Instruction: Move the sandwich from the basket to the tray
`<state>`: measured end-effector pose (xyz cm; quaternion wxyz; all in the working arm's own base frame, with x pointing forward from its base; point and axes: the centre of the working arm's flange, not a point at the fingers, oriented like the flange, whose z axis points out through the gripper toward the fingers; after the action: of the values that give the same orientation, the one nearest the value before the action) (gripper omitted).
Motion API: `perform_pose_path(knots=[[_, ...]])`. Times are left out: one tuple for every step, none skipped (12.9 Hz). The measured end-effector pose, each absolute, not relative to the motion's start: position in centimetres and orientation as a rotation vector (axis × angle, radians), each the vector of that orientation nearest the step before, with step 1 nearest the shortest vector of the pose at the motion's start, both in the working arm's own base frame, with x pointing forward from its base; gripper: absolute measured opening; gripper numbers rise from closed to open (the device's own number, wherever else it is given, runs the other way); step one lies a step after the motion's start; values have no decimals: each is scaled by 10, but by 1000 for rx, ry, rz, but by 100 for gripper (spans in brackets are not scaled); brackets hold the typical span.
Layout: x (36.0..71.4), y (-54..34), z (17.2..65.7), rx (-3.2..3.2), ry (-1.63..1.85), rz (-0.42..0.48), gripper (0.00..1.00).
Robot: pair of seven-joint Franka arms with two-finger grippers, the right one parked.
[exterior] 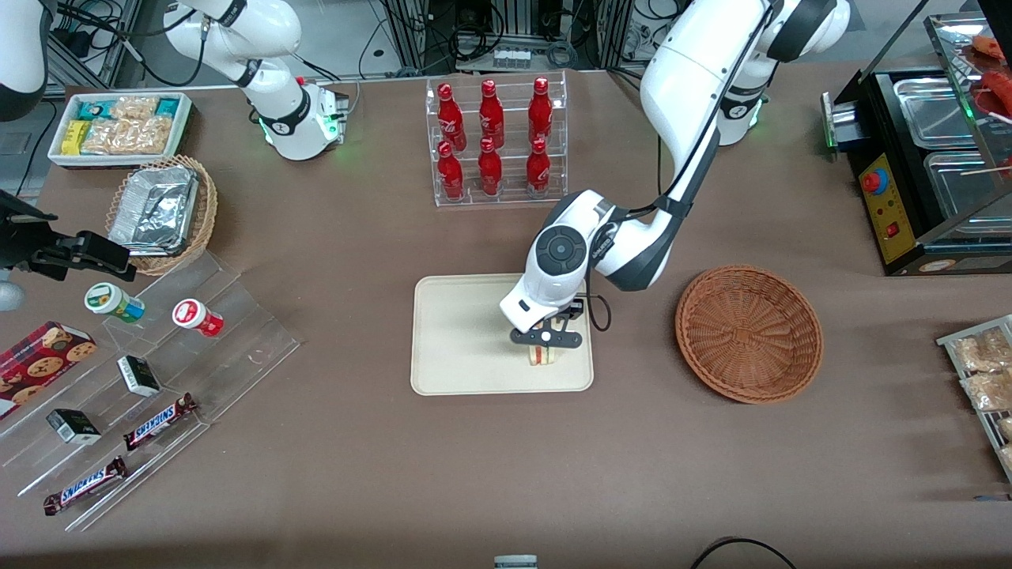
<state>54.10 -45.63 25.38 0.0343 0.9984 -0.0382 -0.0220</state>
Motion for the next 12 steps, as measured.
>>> perform_pose_path(knots=[[544, -456, 260, 3065, -111, -54, 93], [548, -455, 267, 3058, -102, -35, 100], [552, -454, 276, 3052, -95, -18, 100], [556, -452, 284, 3050, -88, -12, 100], [560, -447, 292, 3052, -79, -8, 100], [567, -439, 302, 3055, -68, -4, 100], [575, -426, 314, 3063, -69, -12, 100], [582, -412, 328, 3071, -73, -25, 100], [589, -395, 343, 3078, -64, -36, 100], [596, -377, 358, 3084, -41, -45, 100], [604, -357, 374, 3088, -8, -51, 100], [612, -335, 391, 3088, 22, -49, 100]])
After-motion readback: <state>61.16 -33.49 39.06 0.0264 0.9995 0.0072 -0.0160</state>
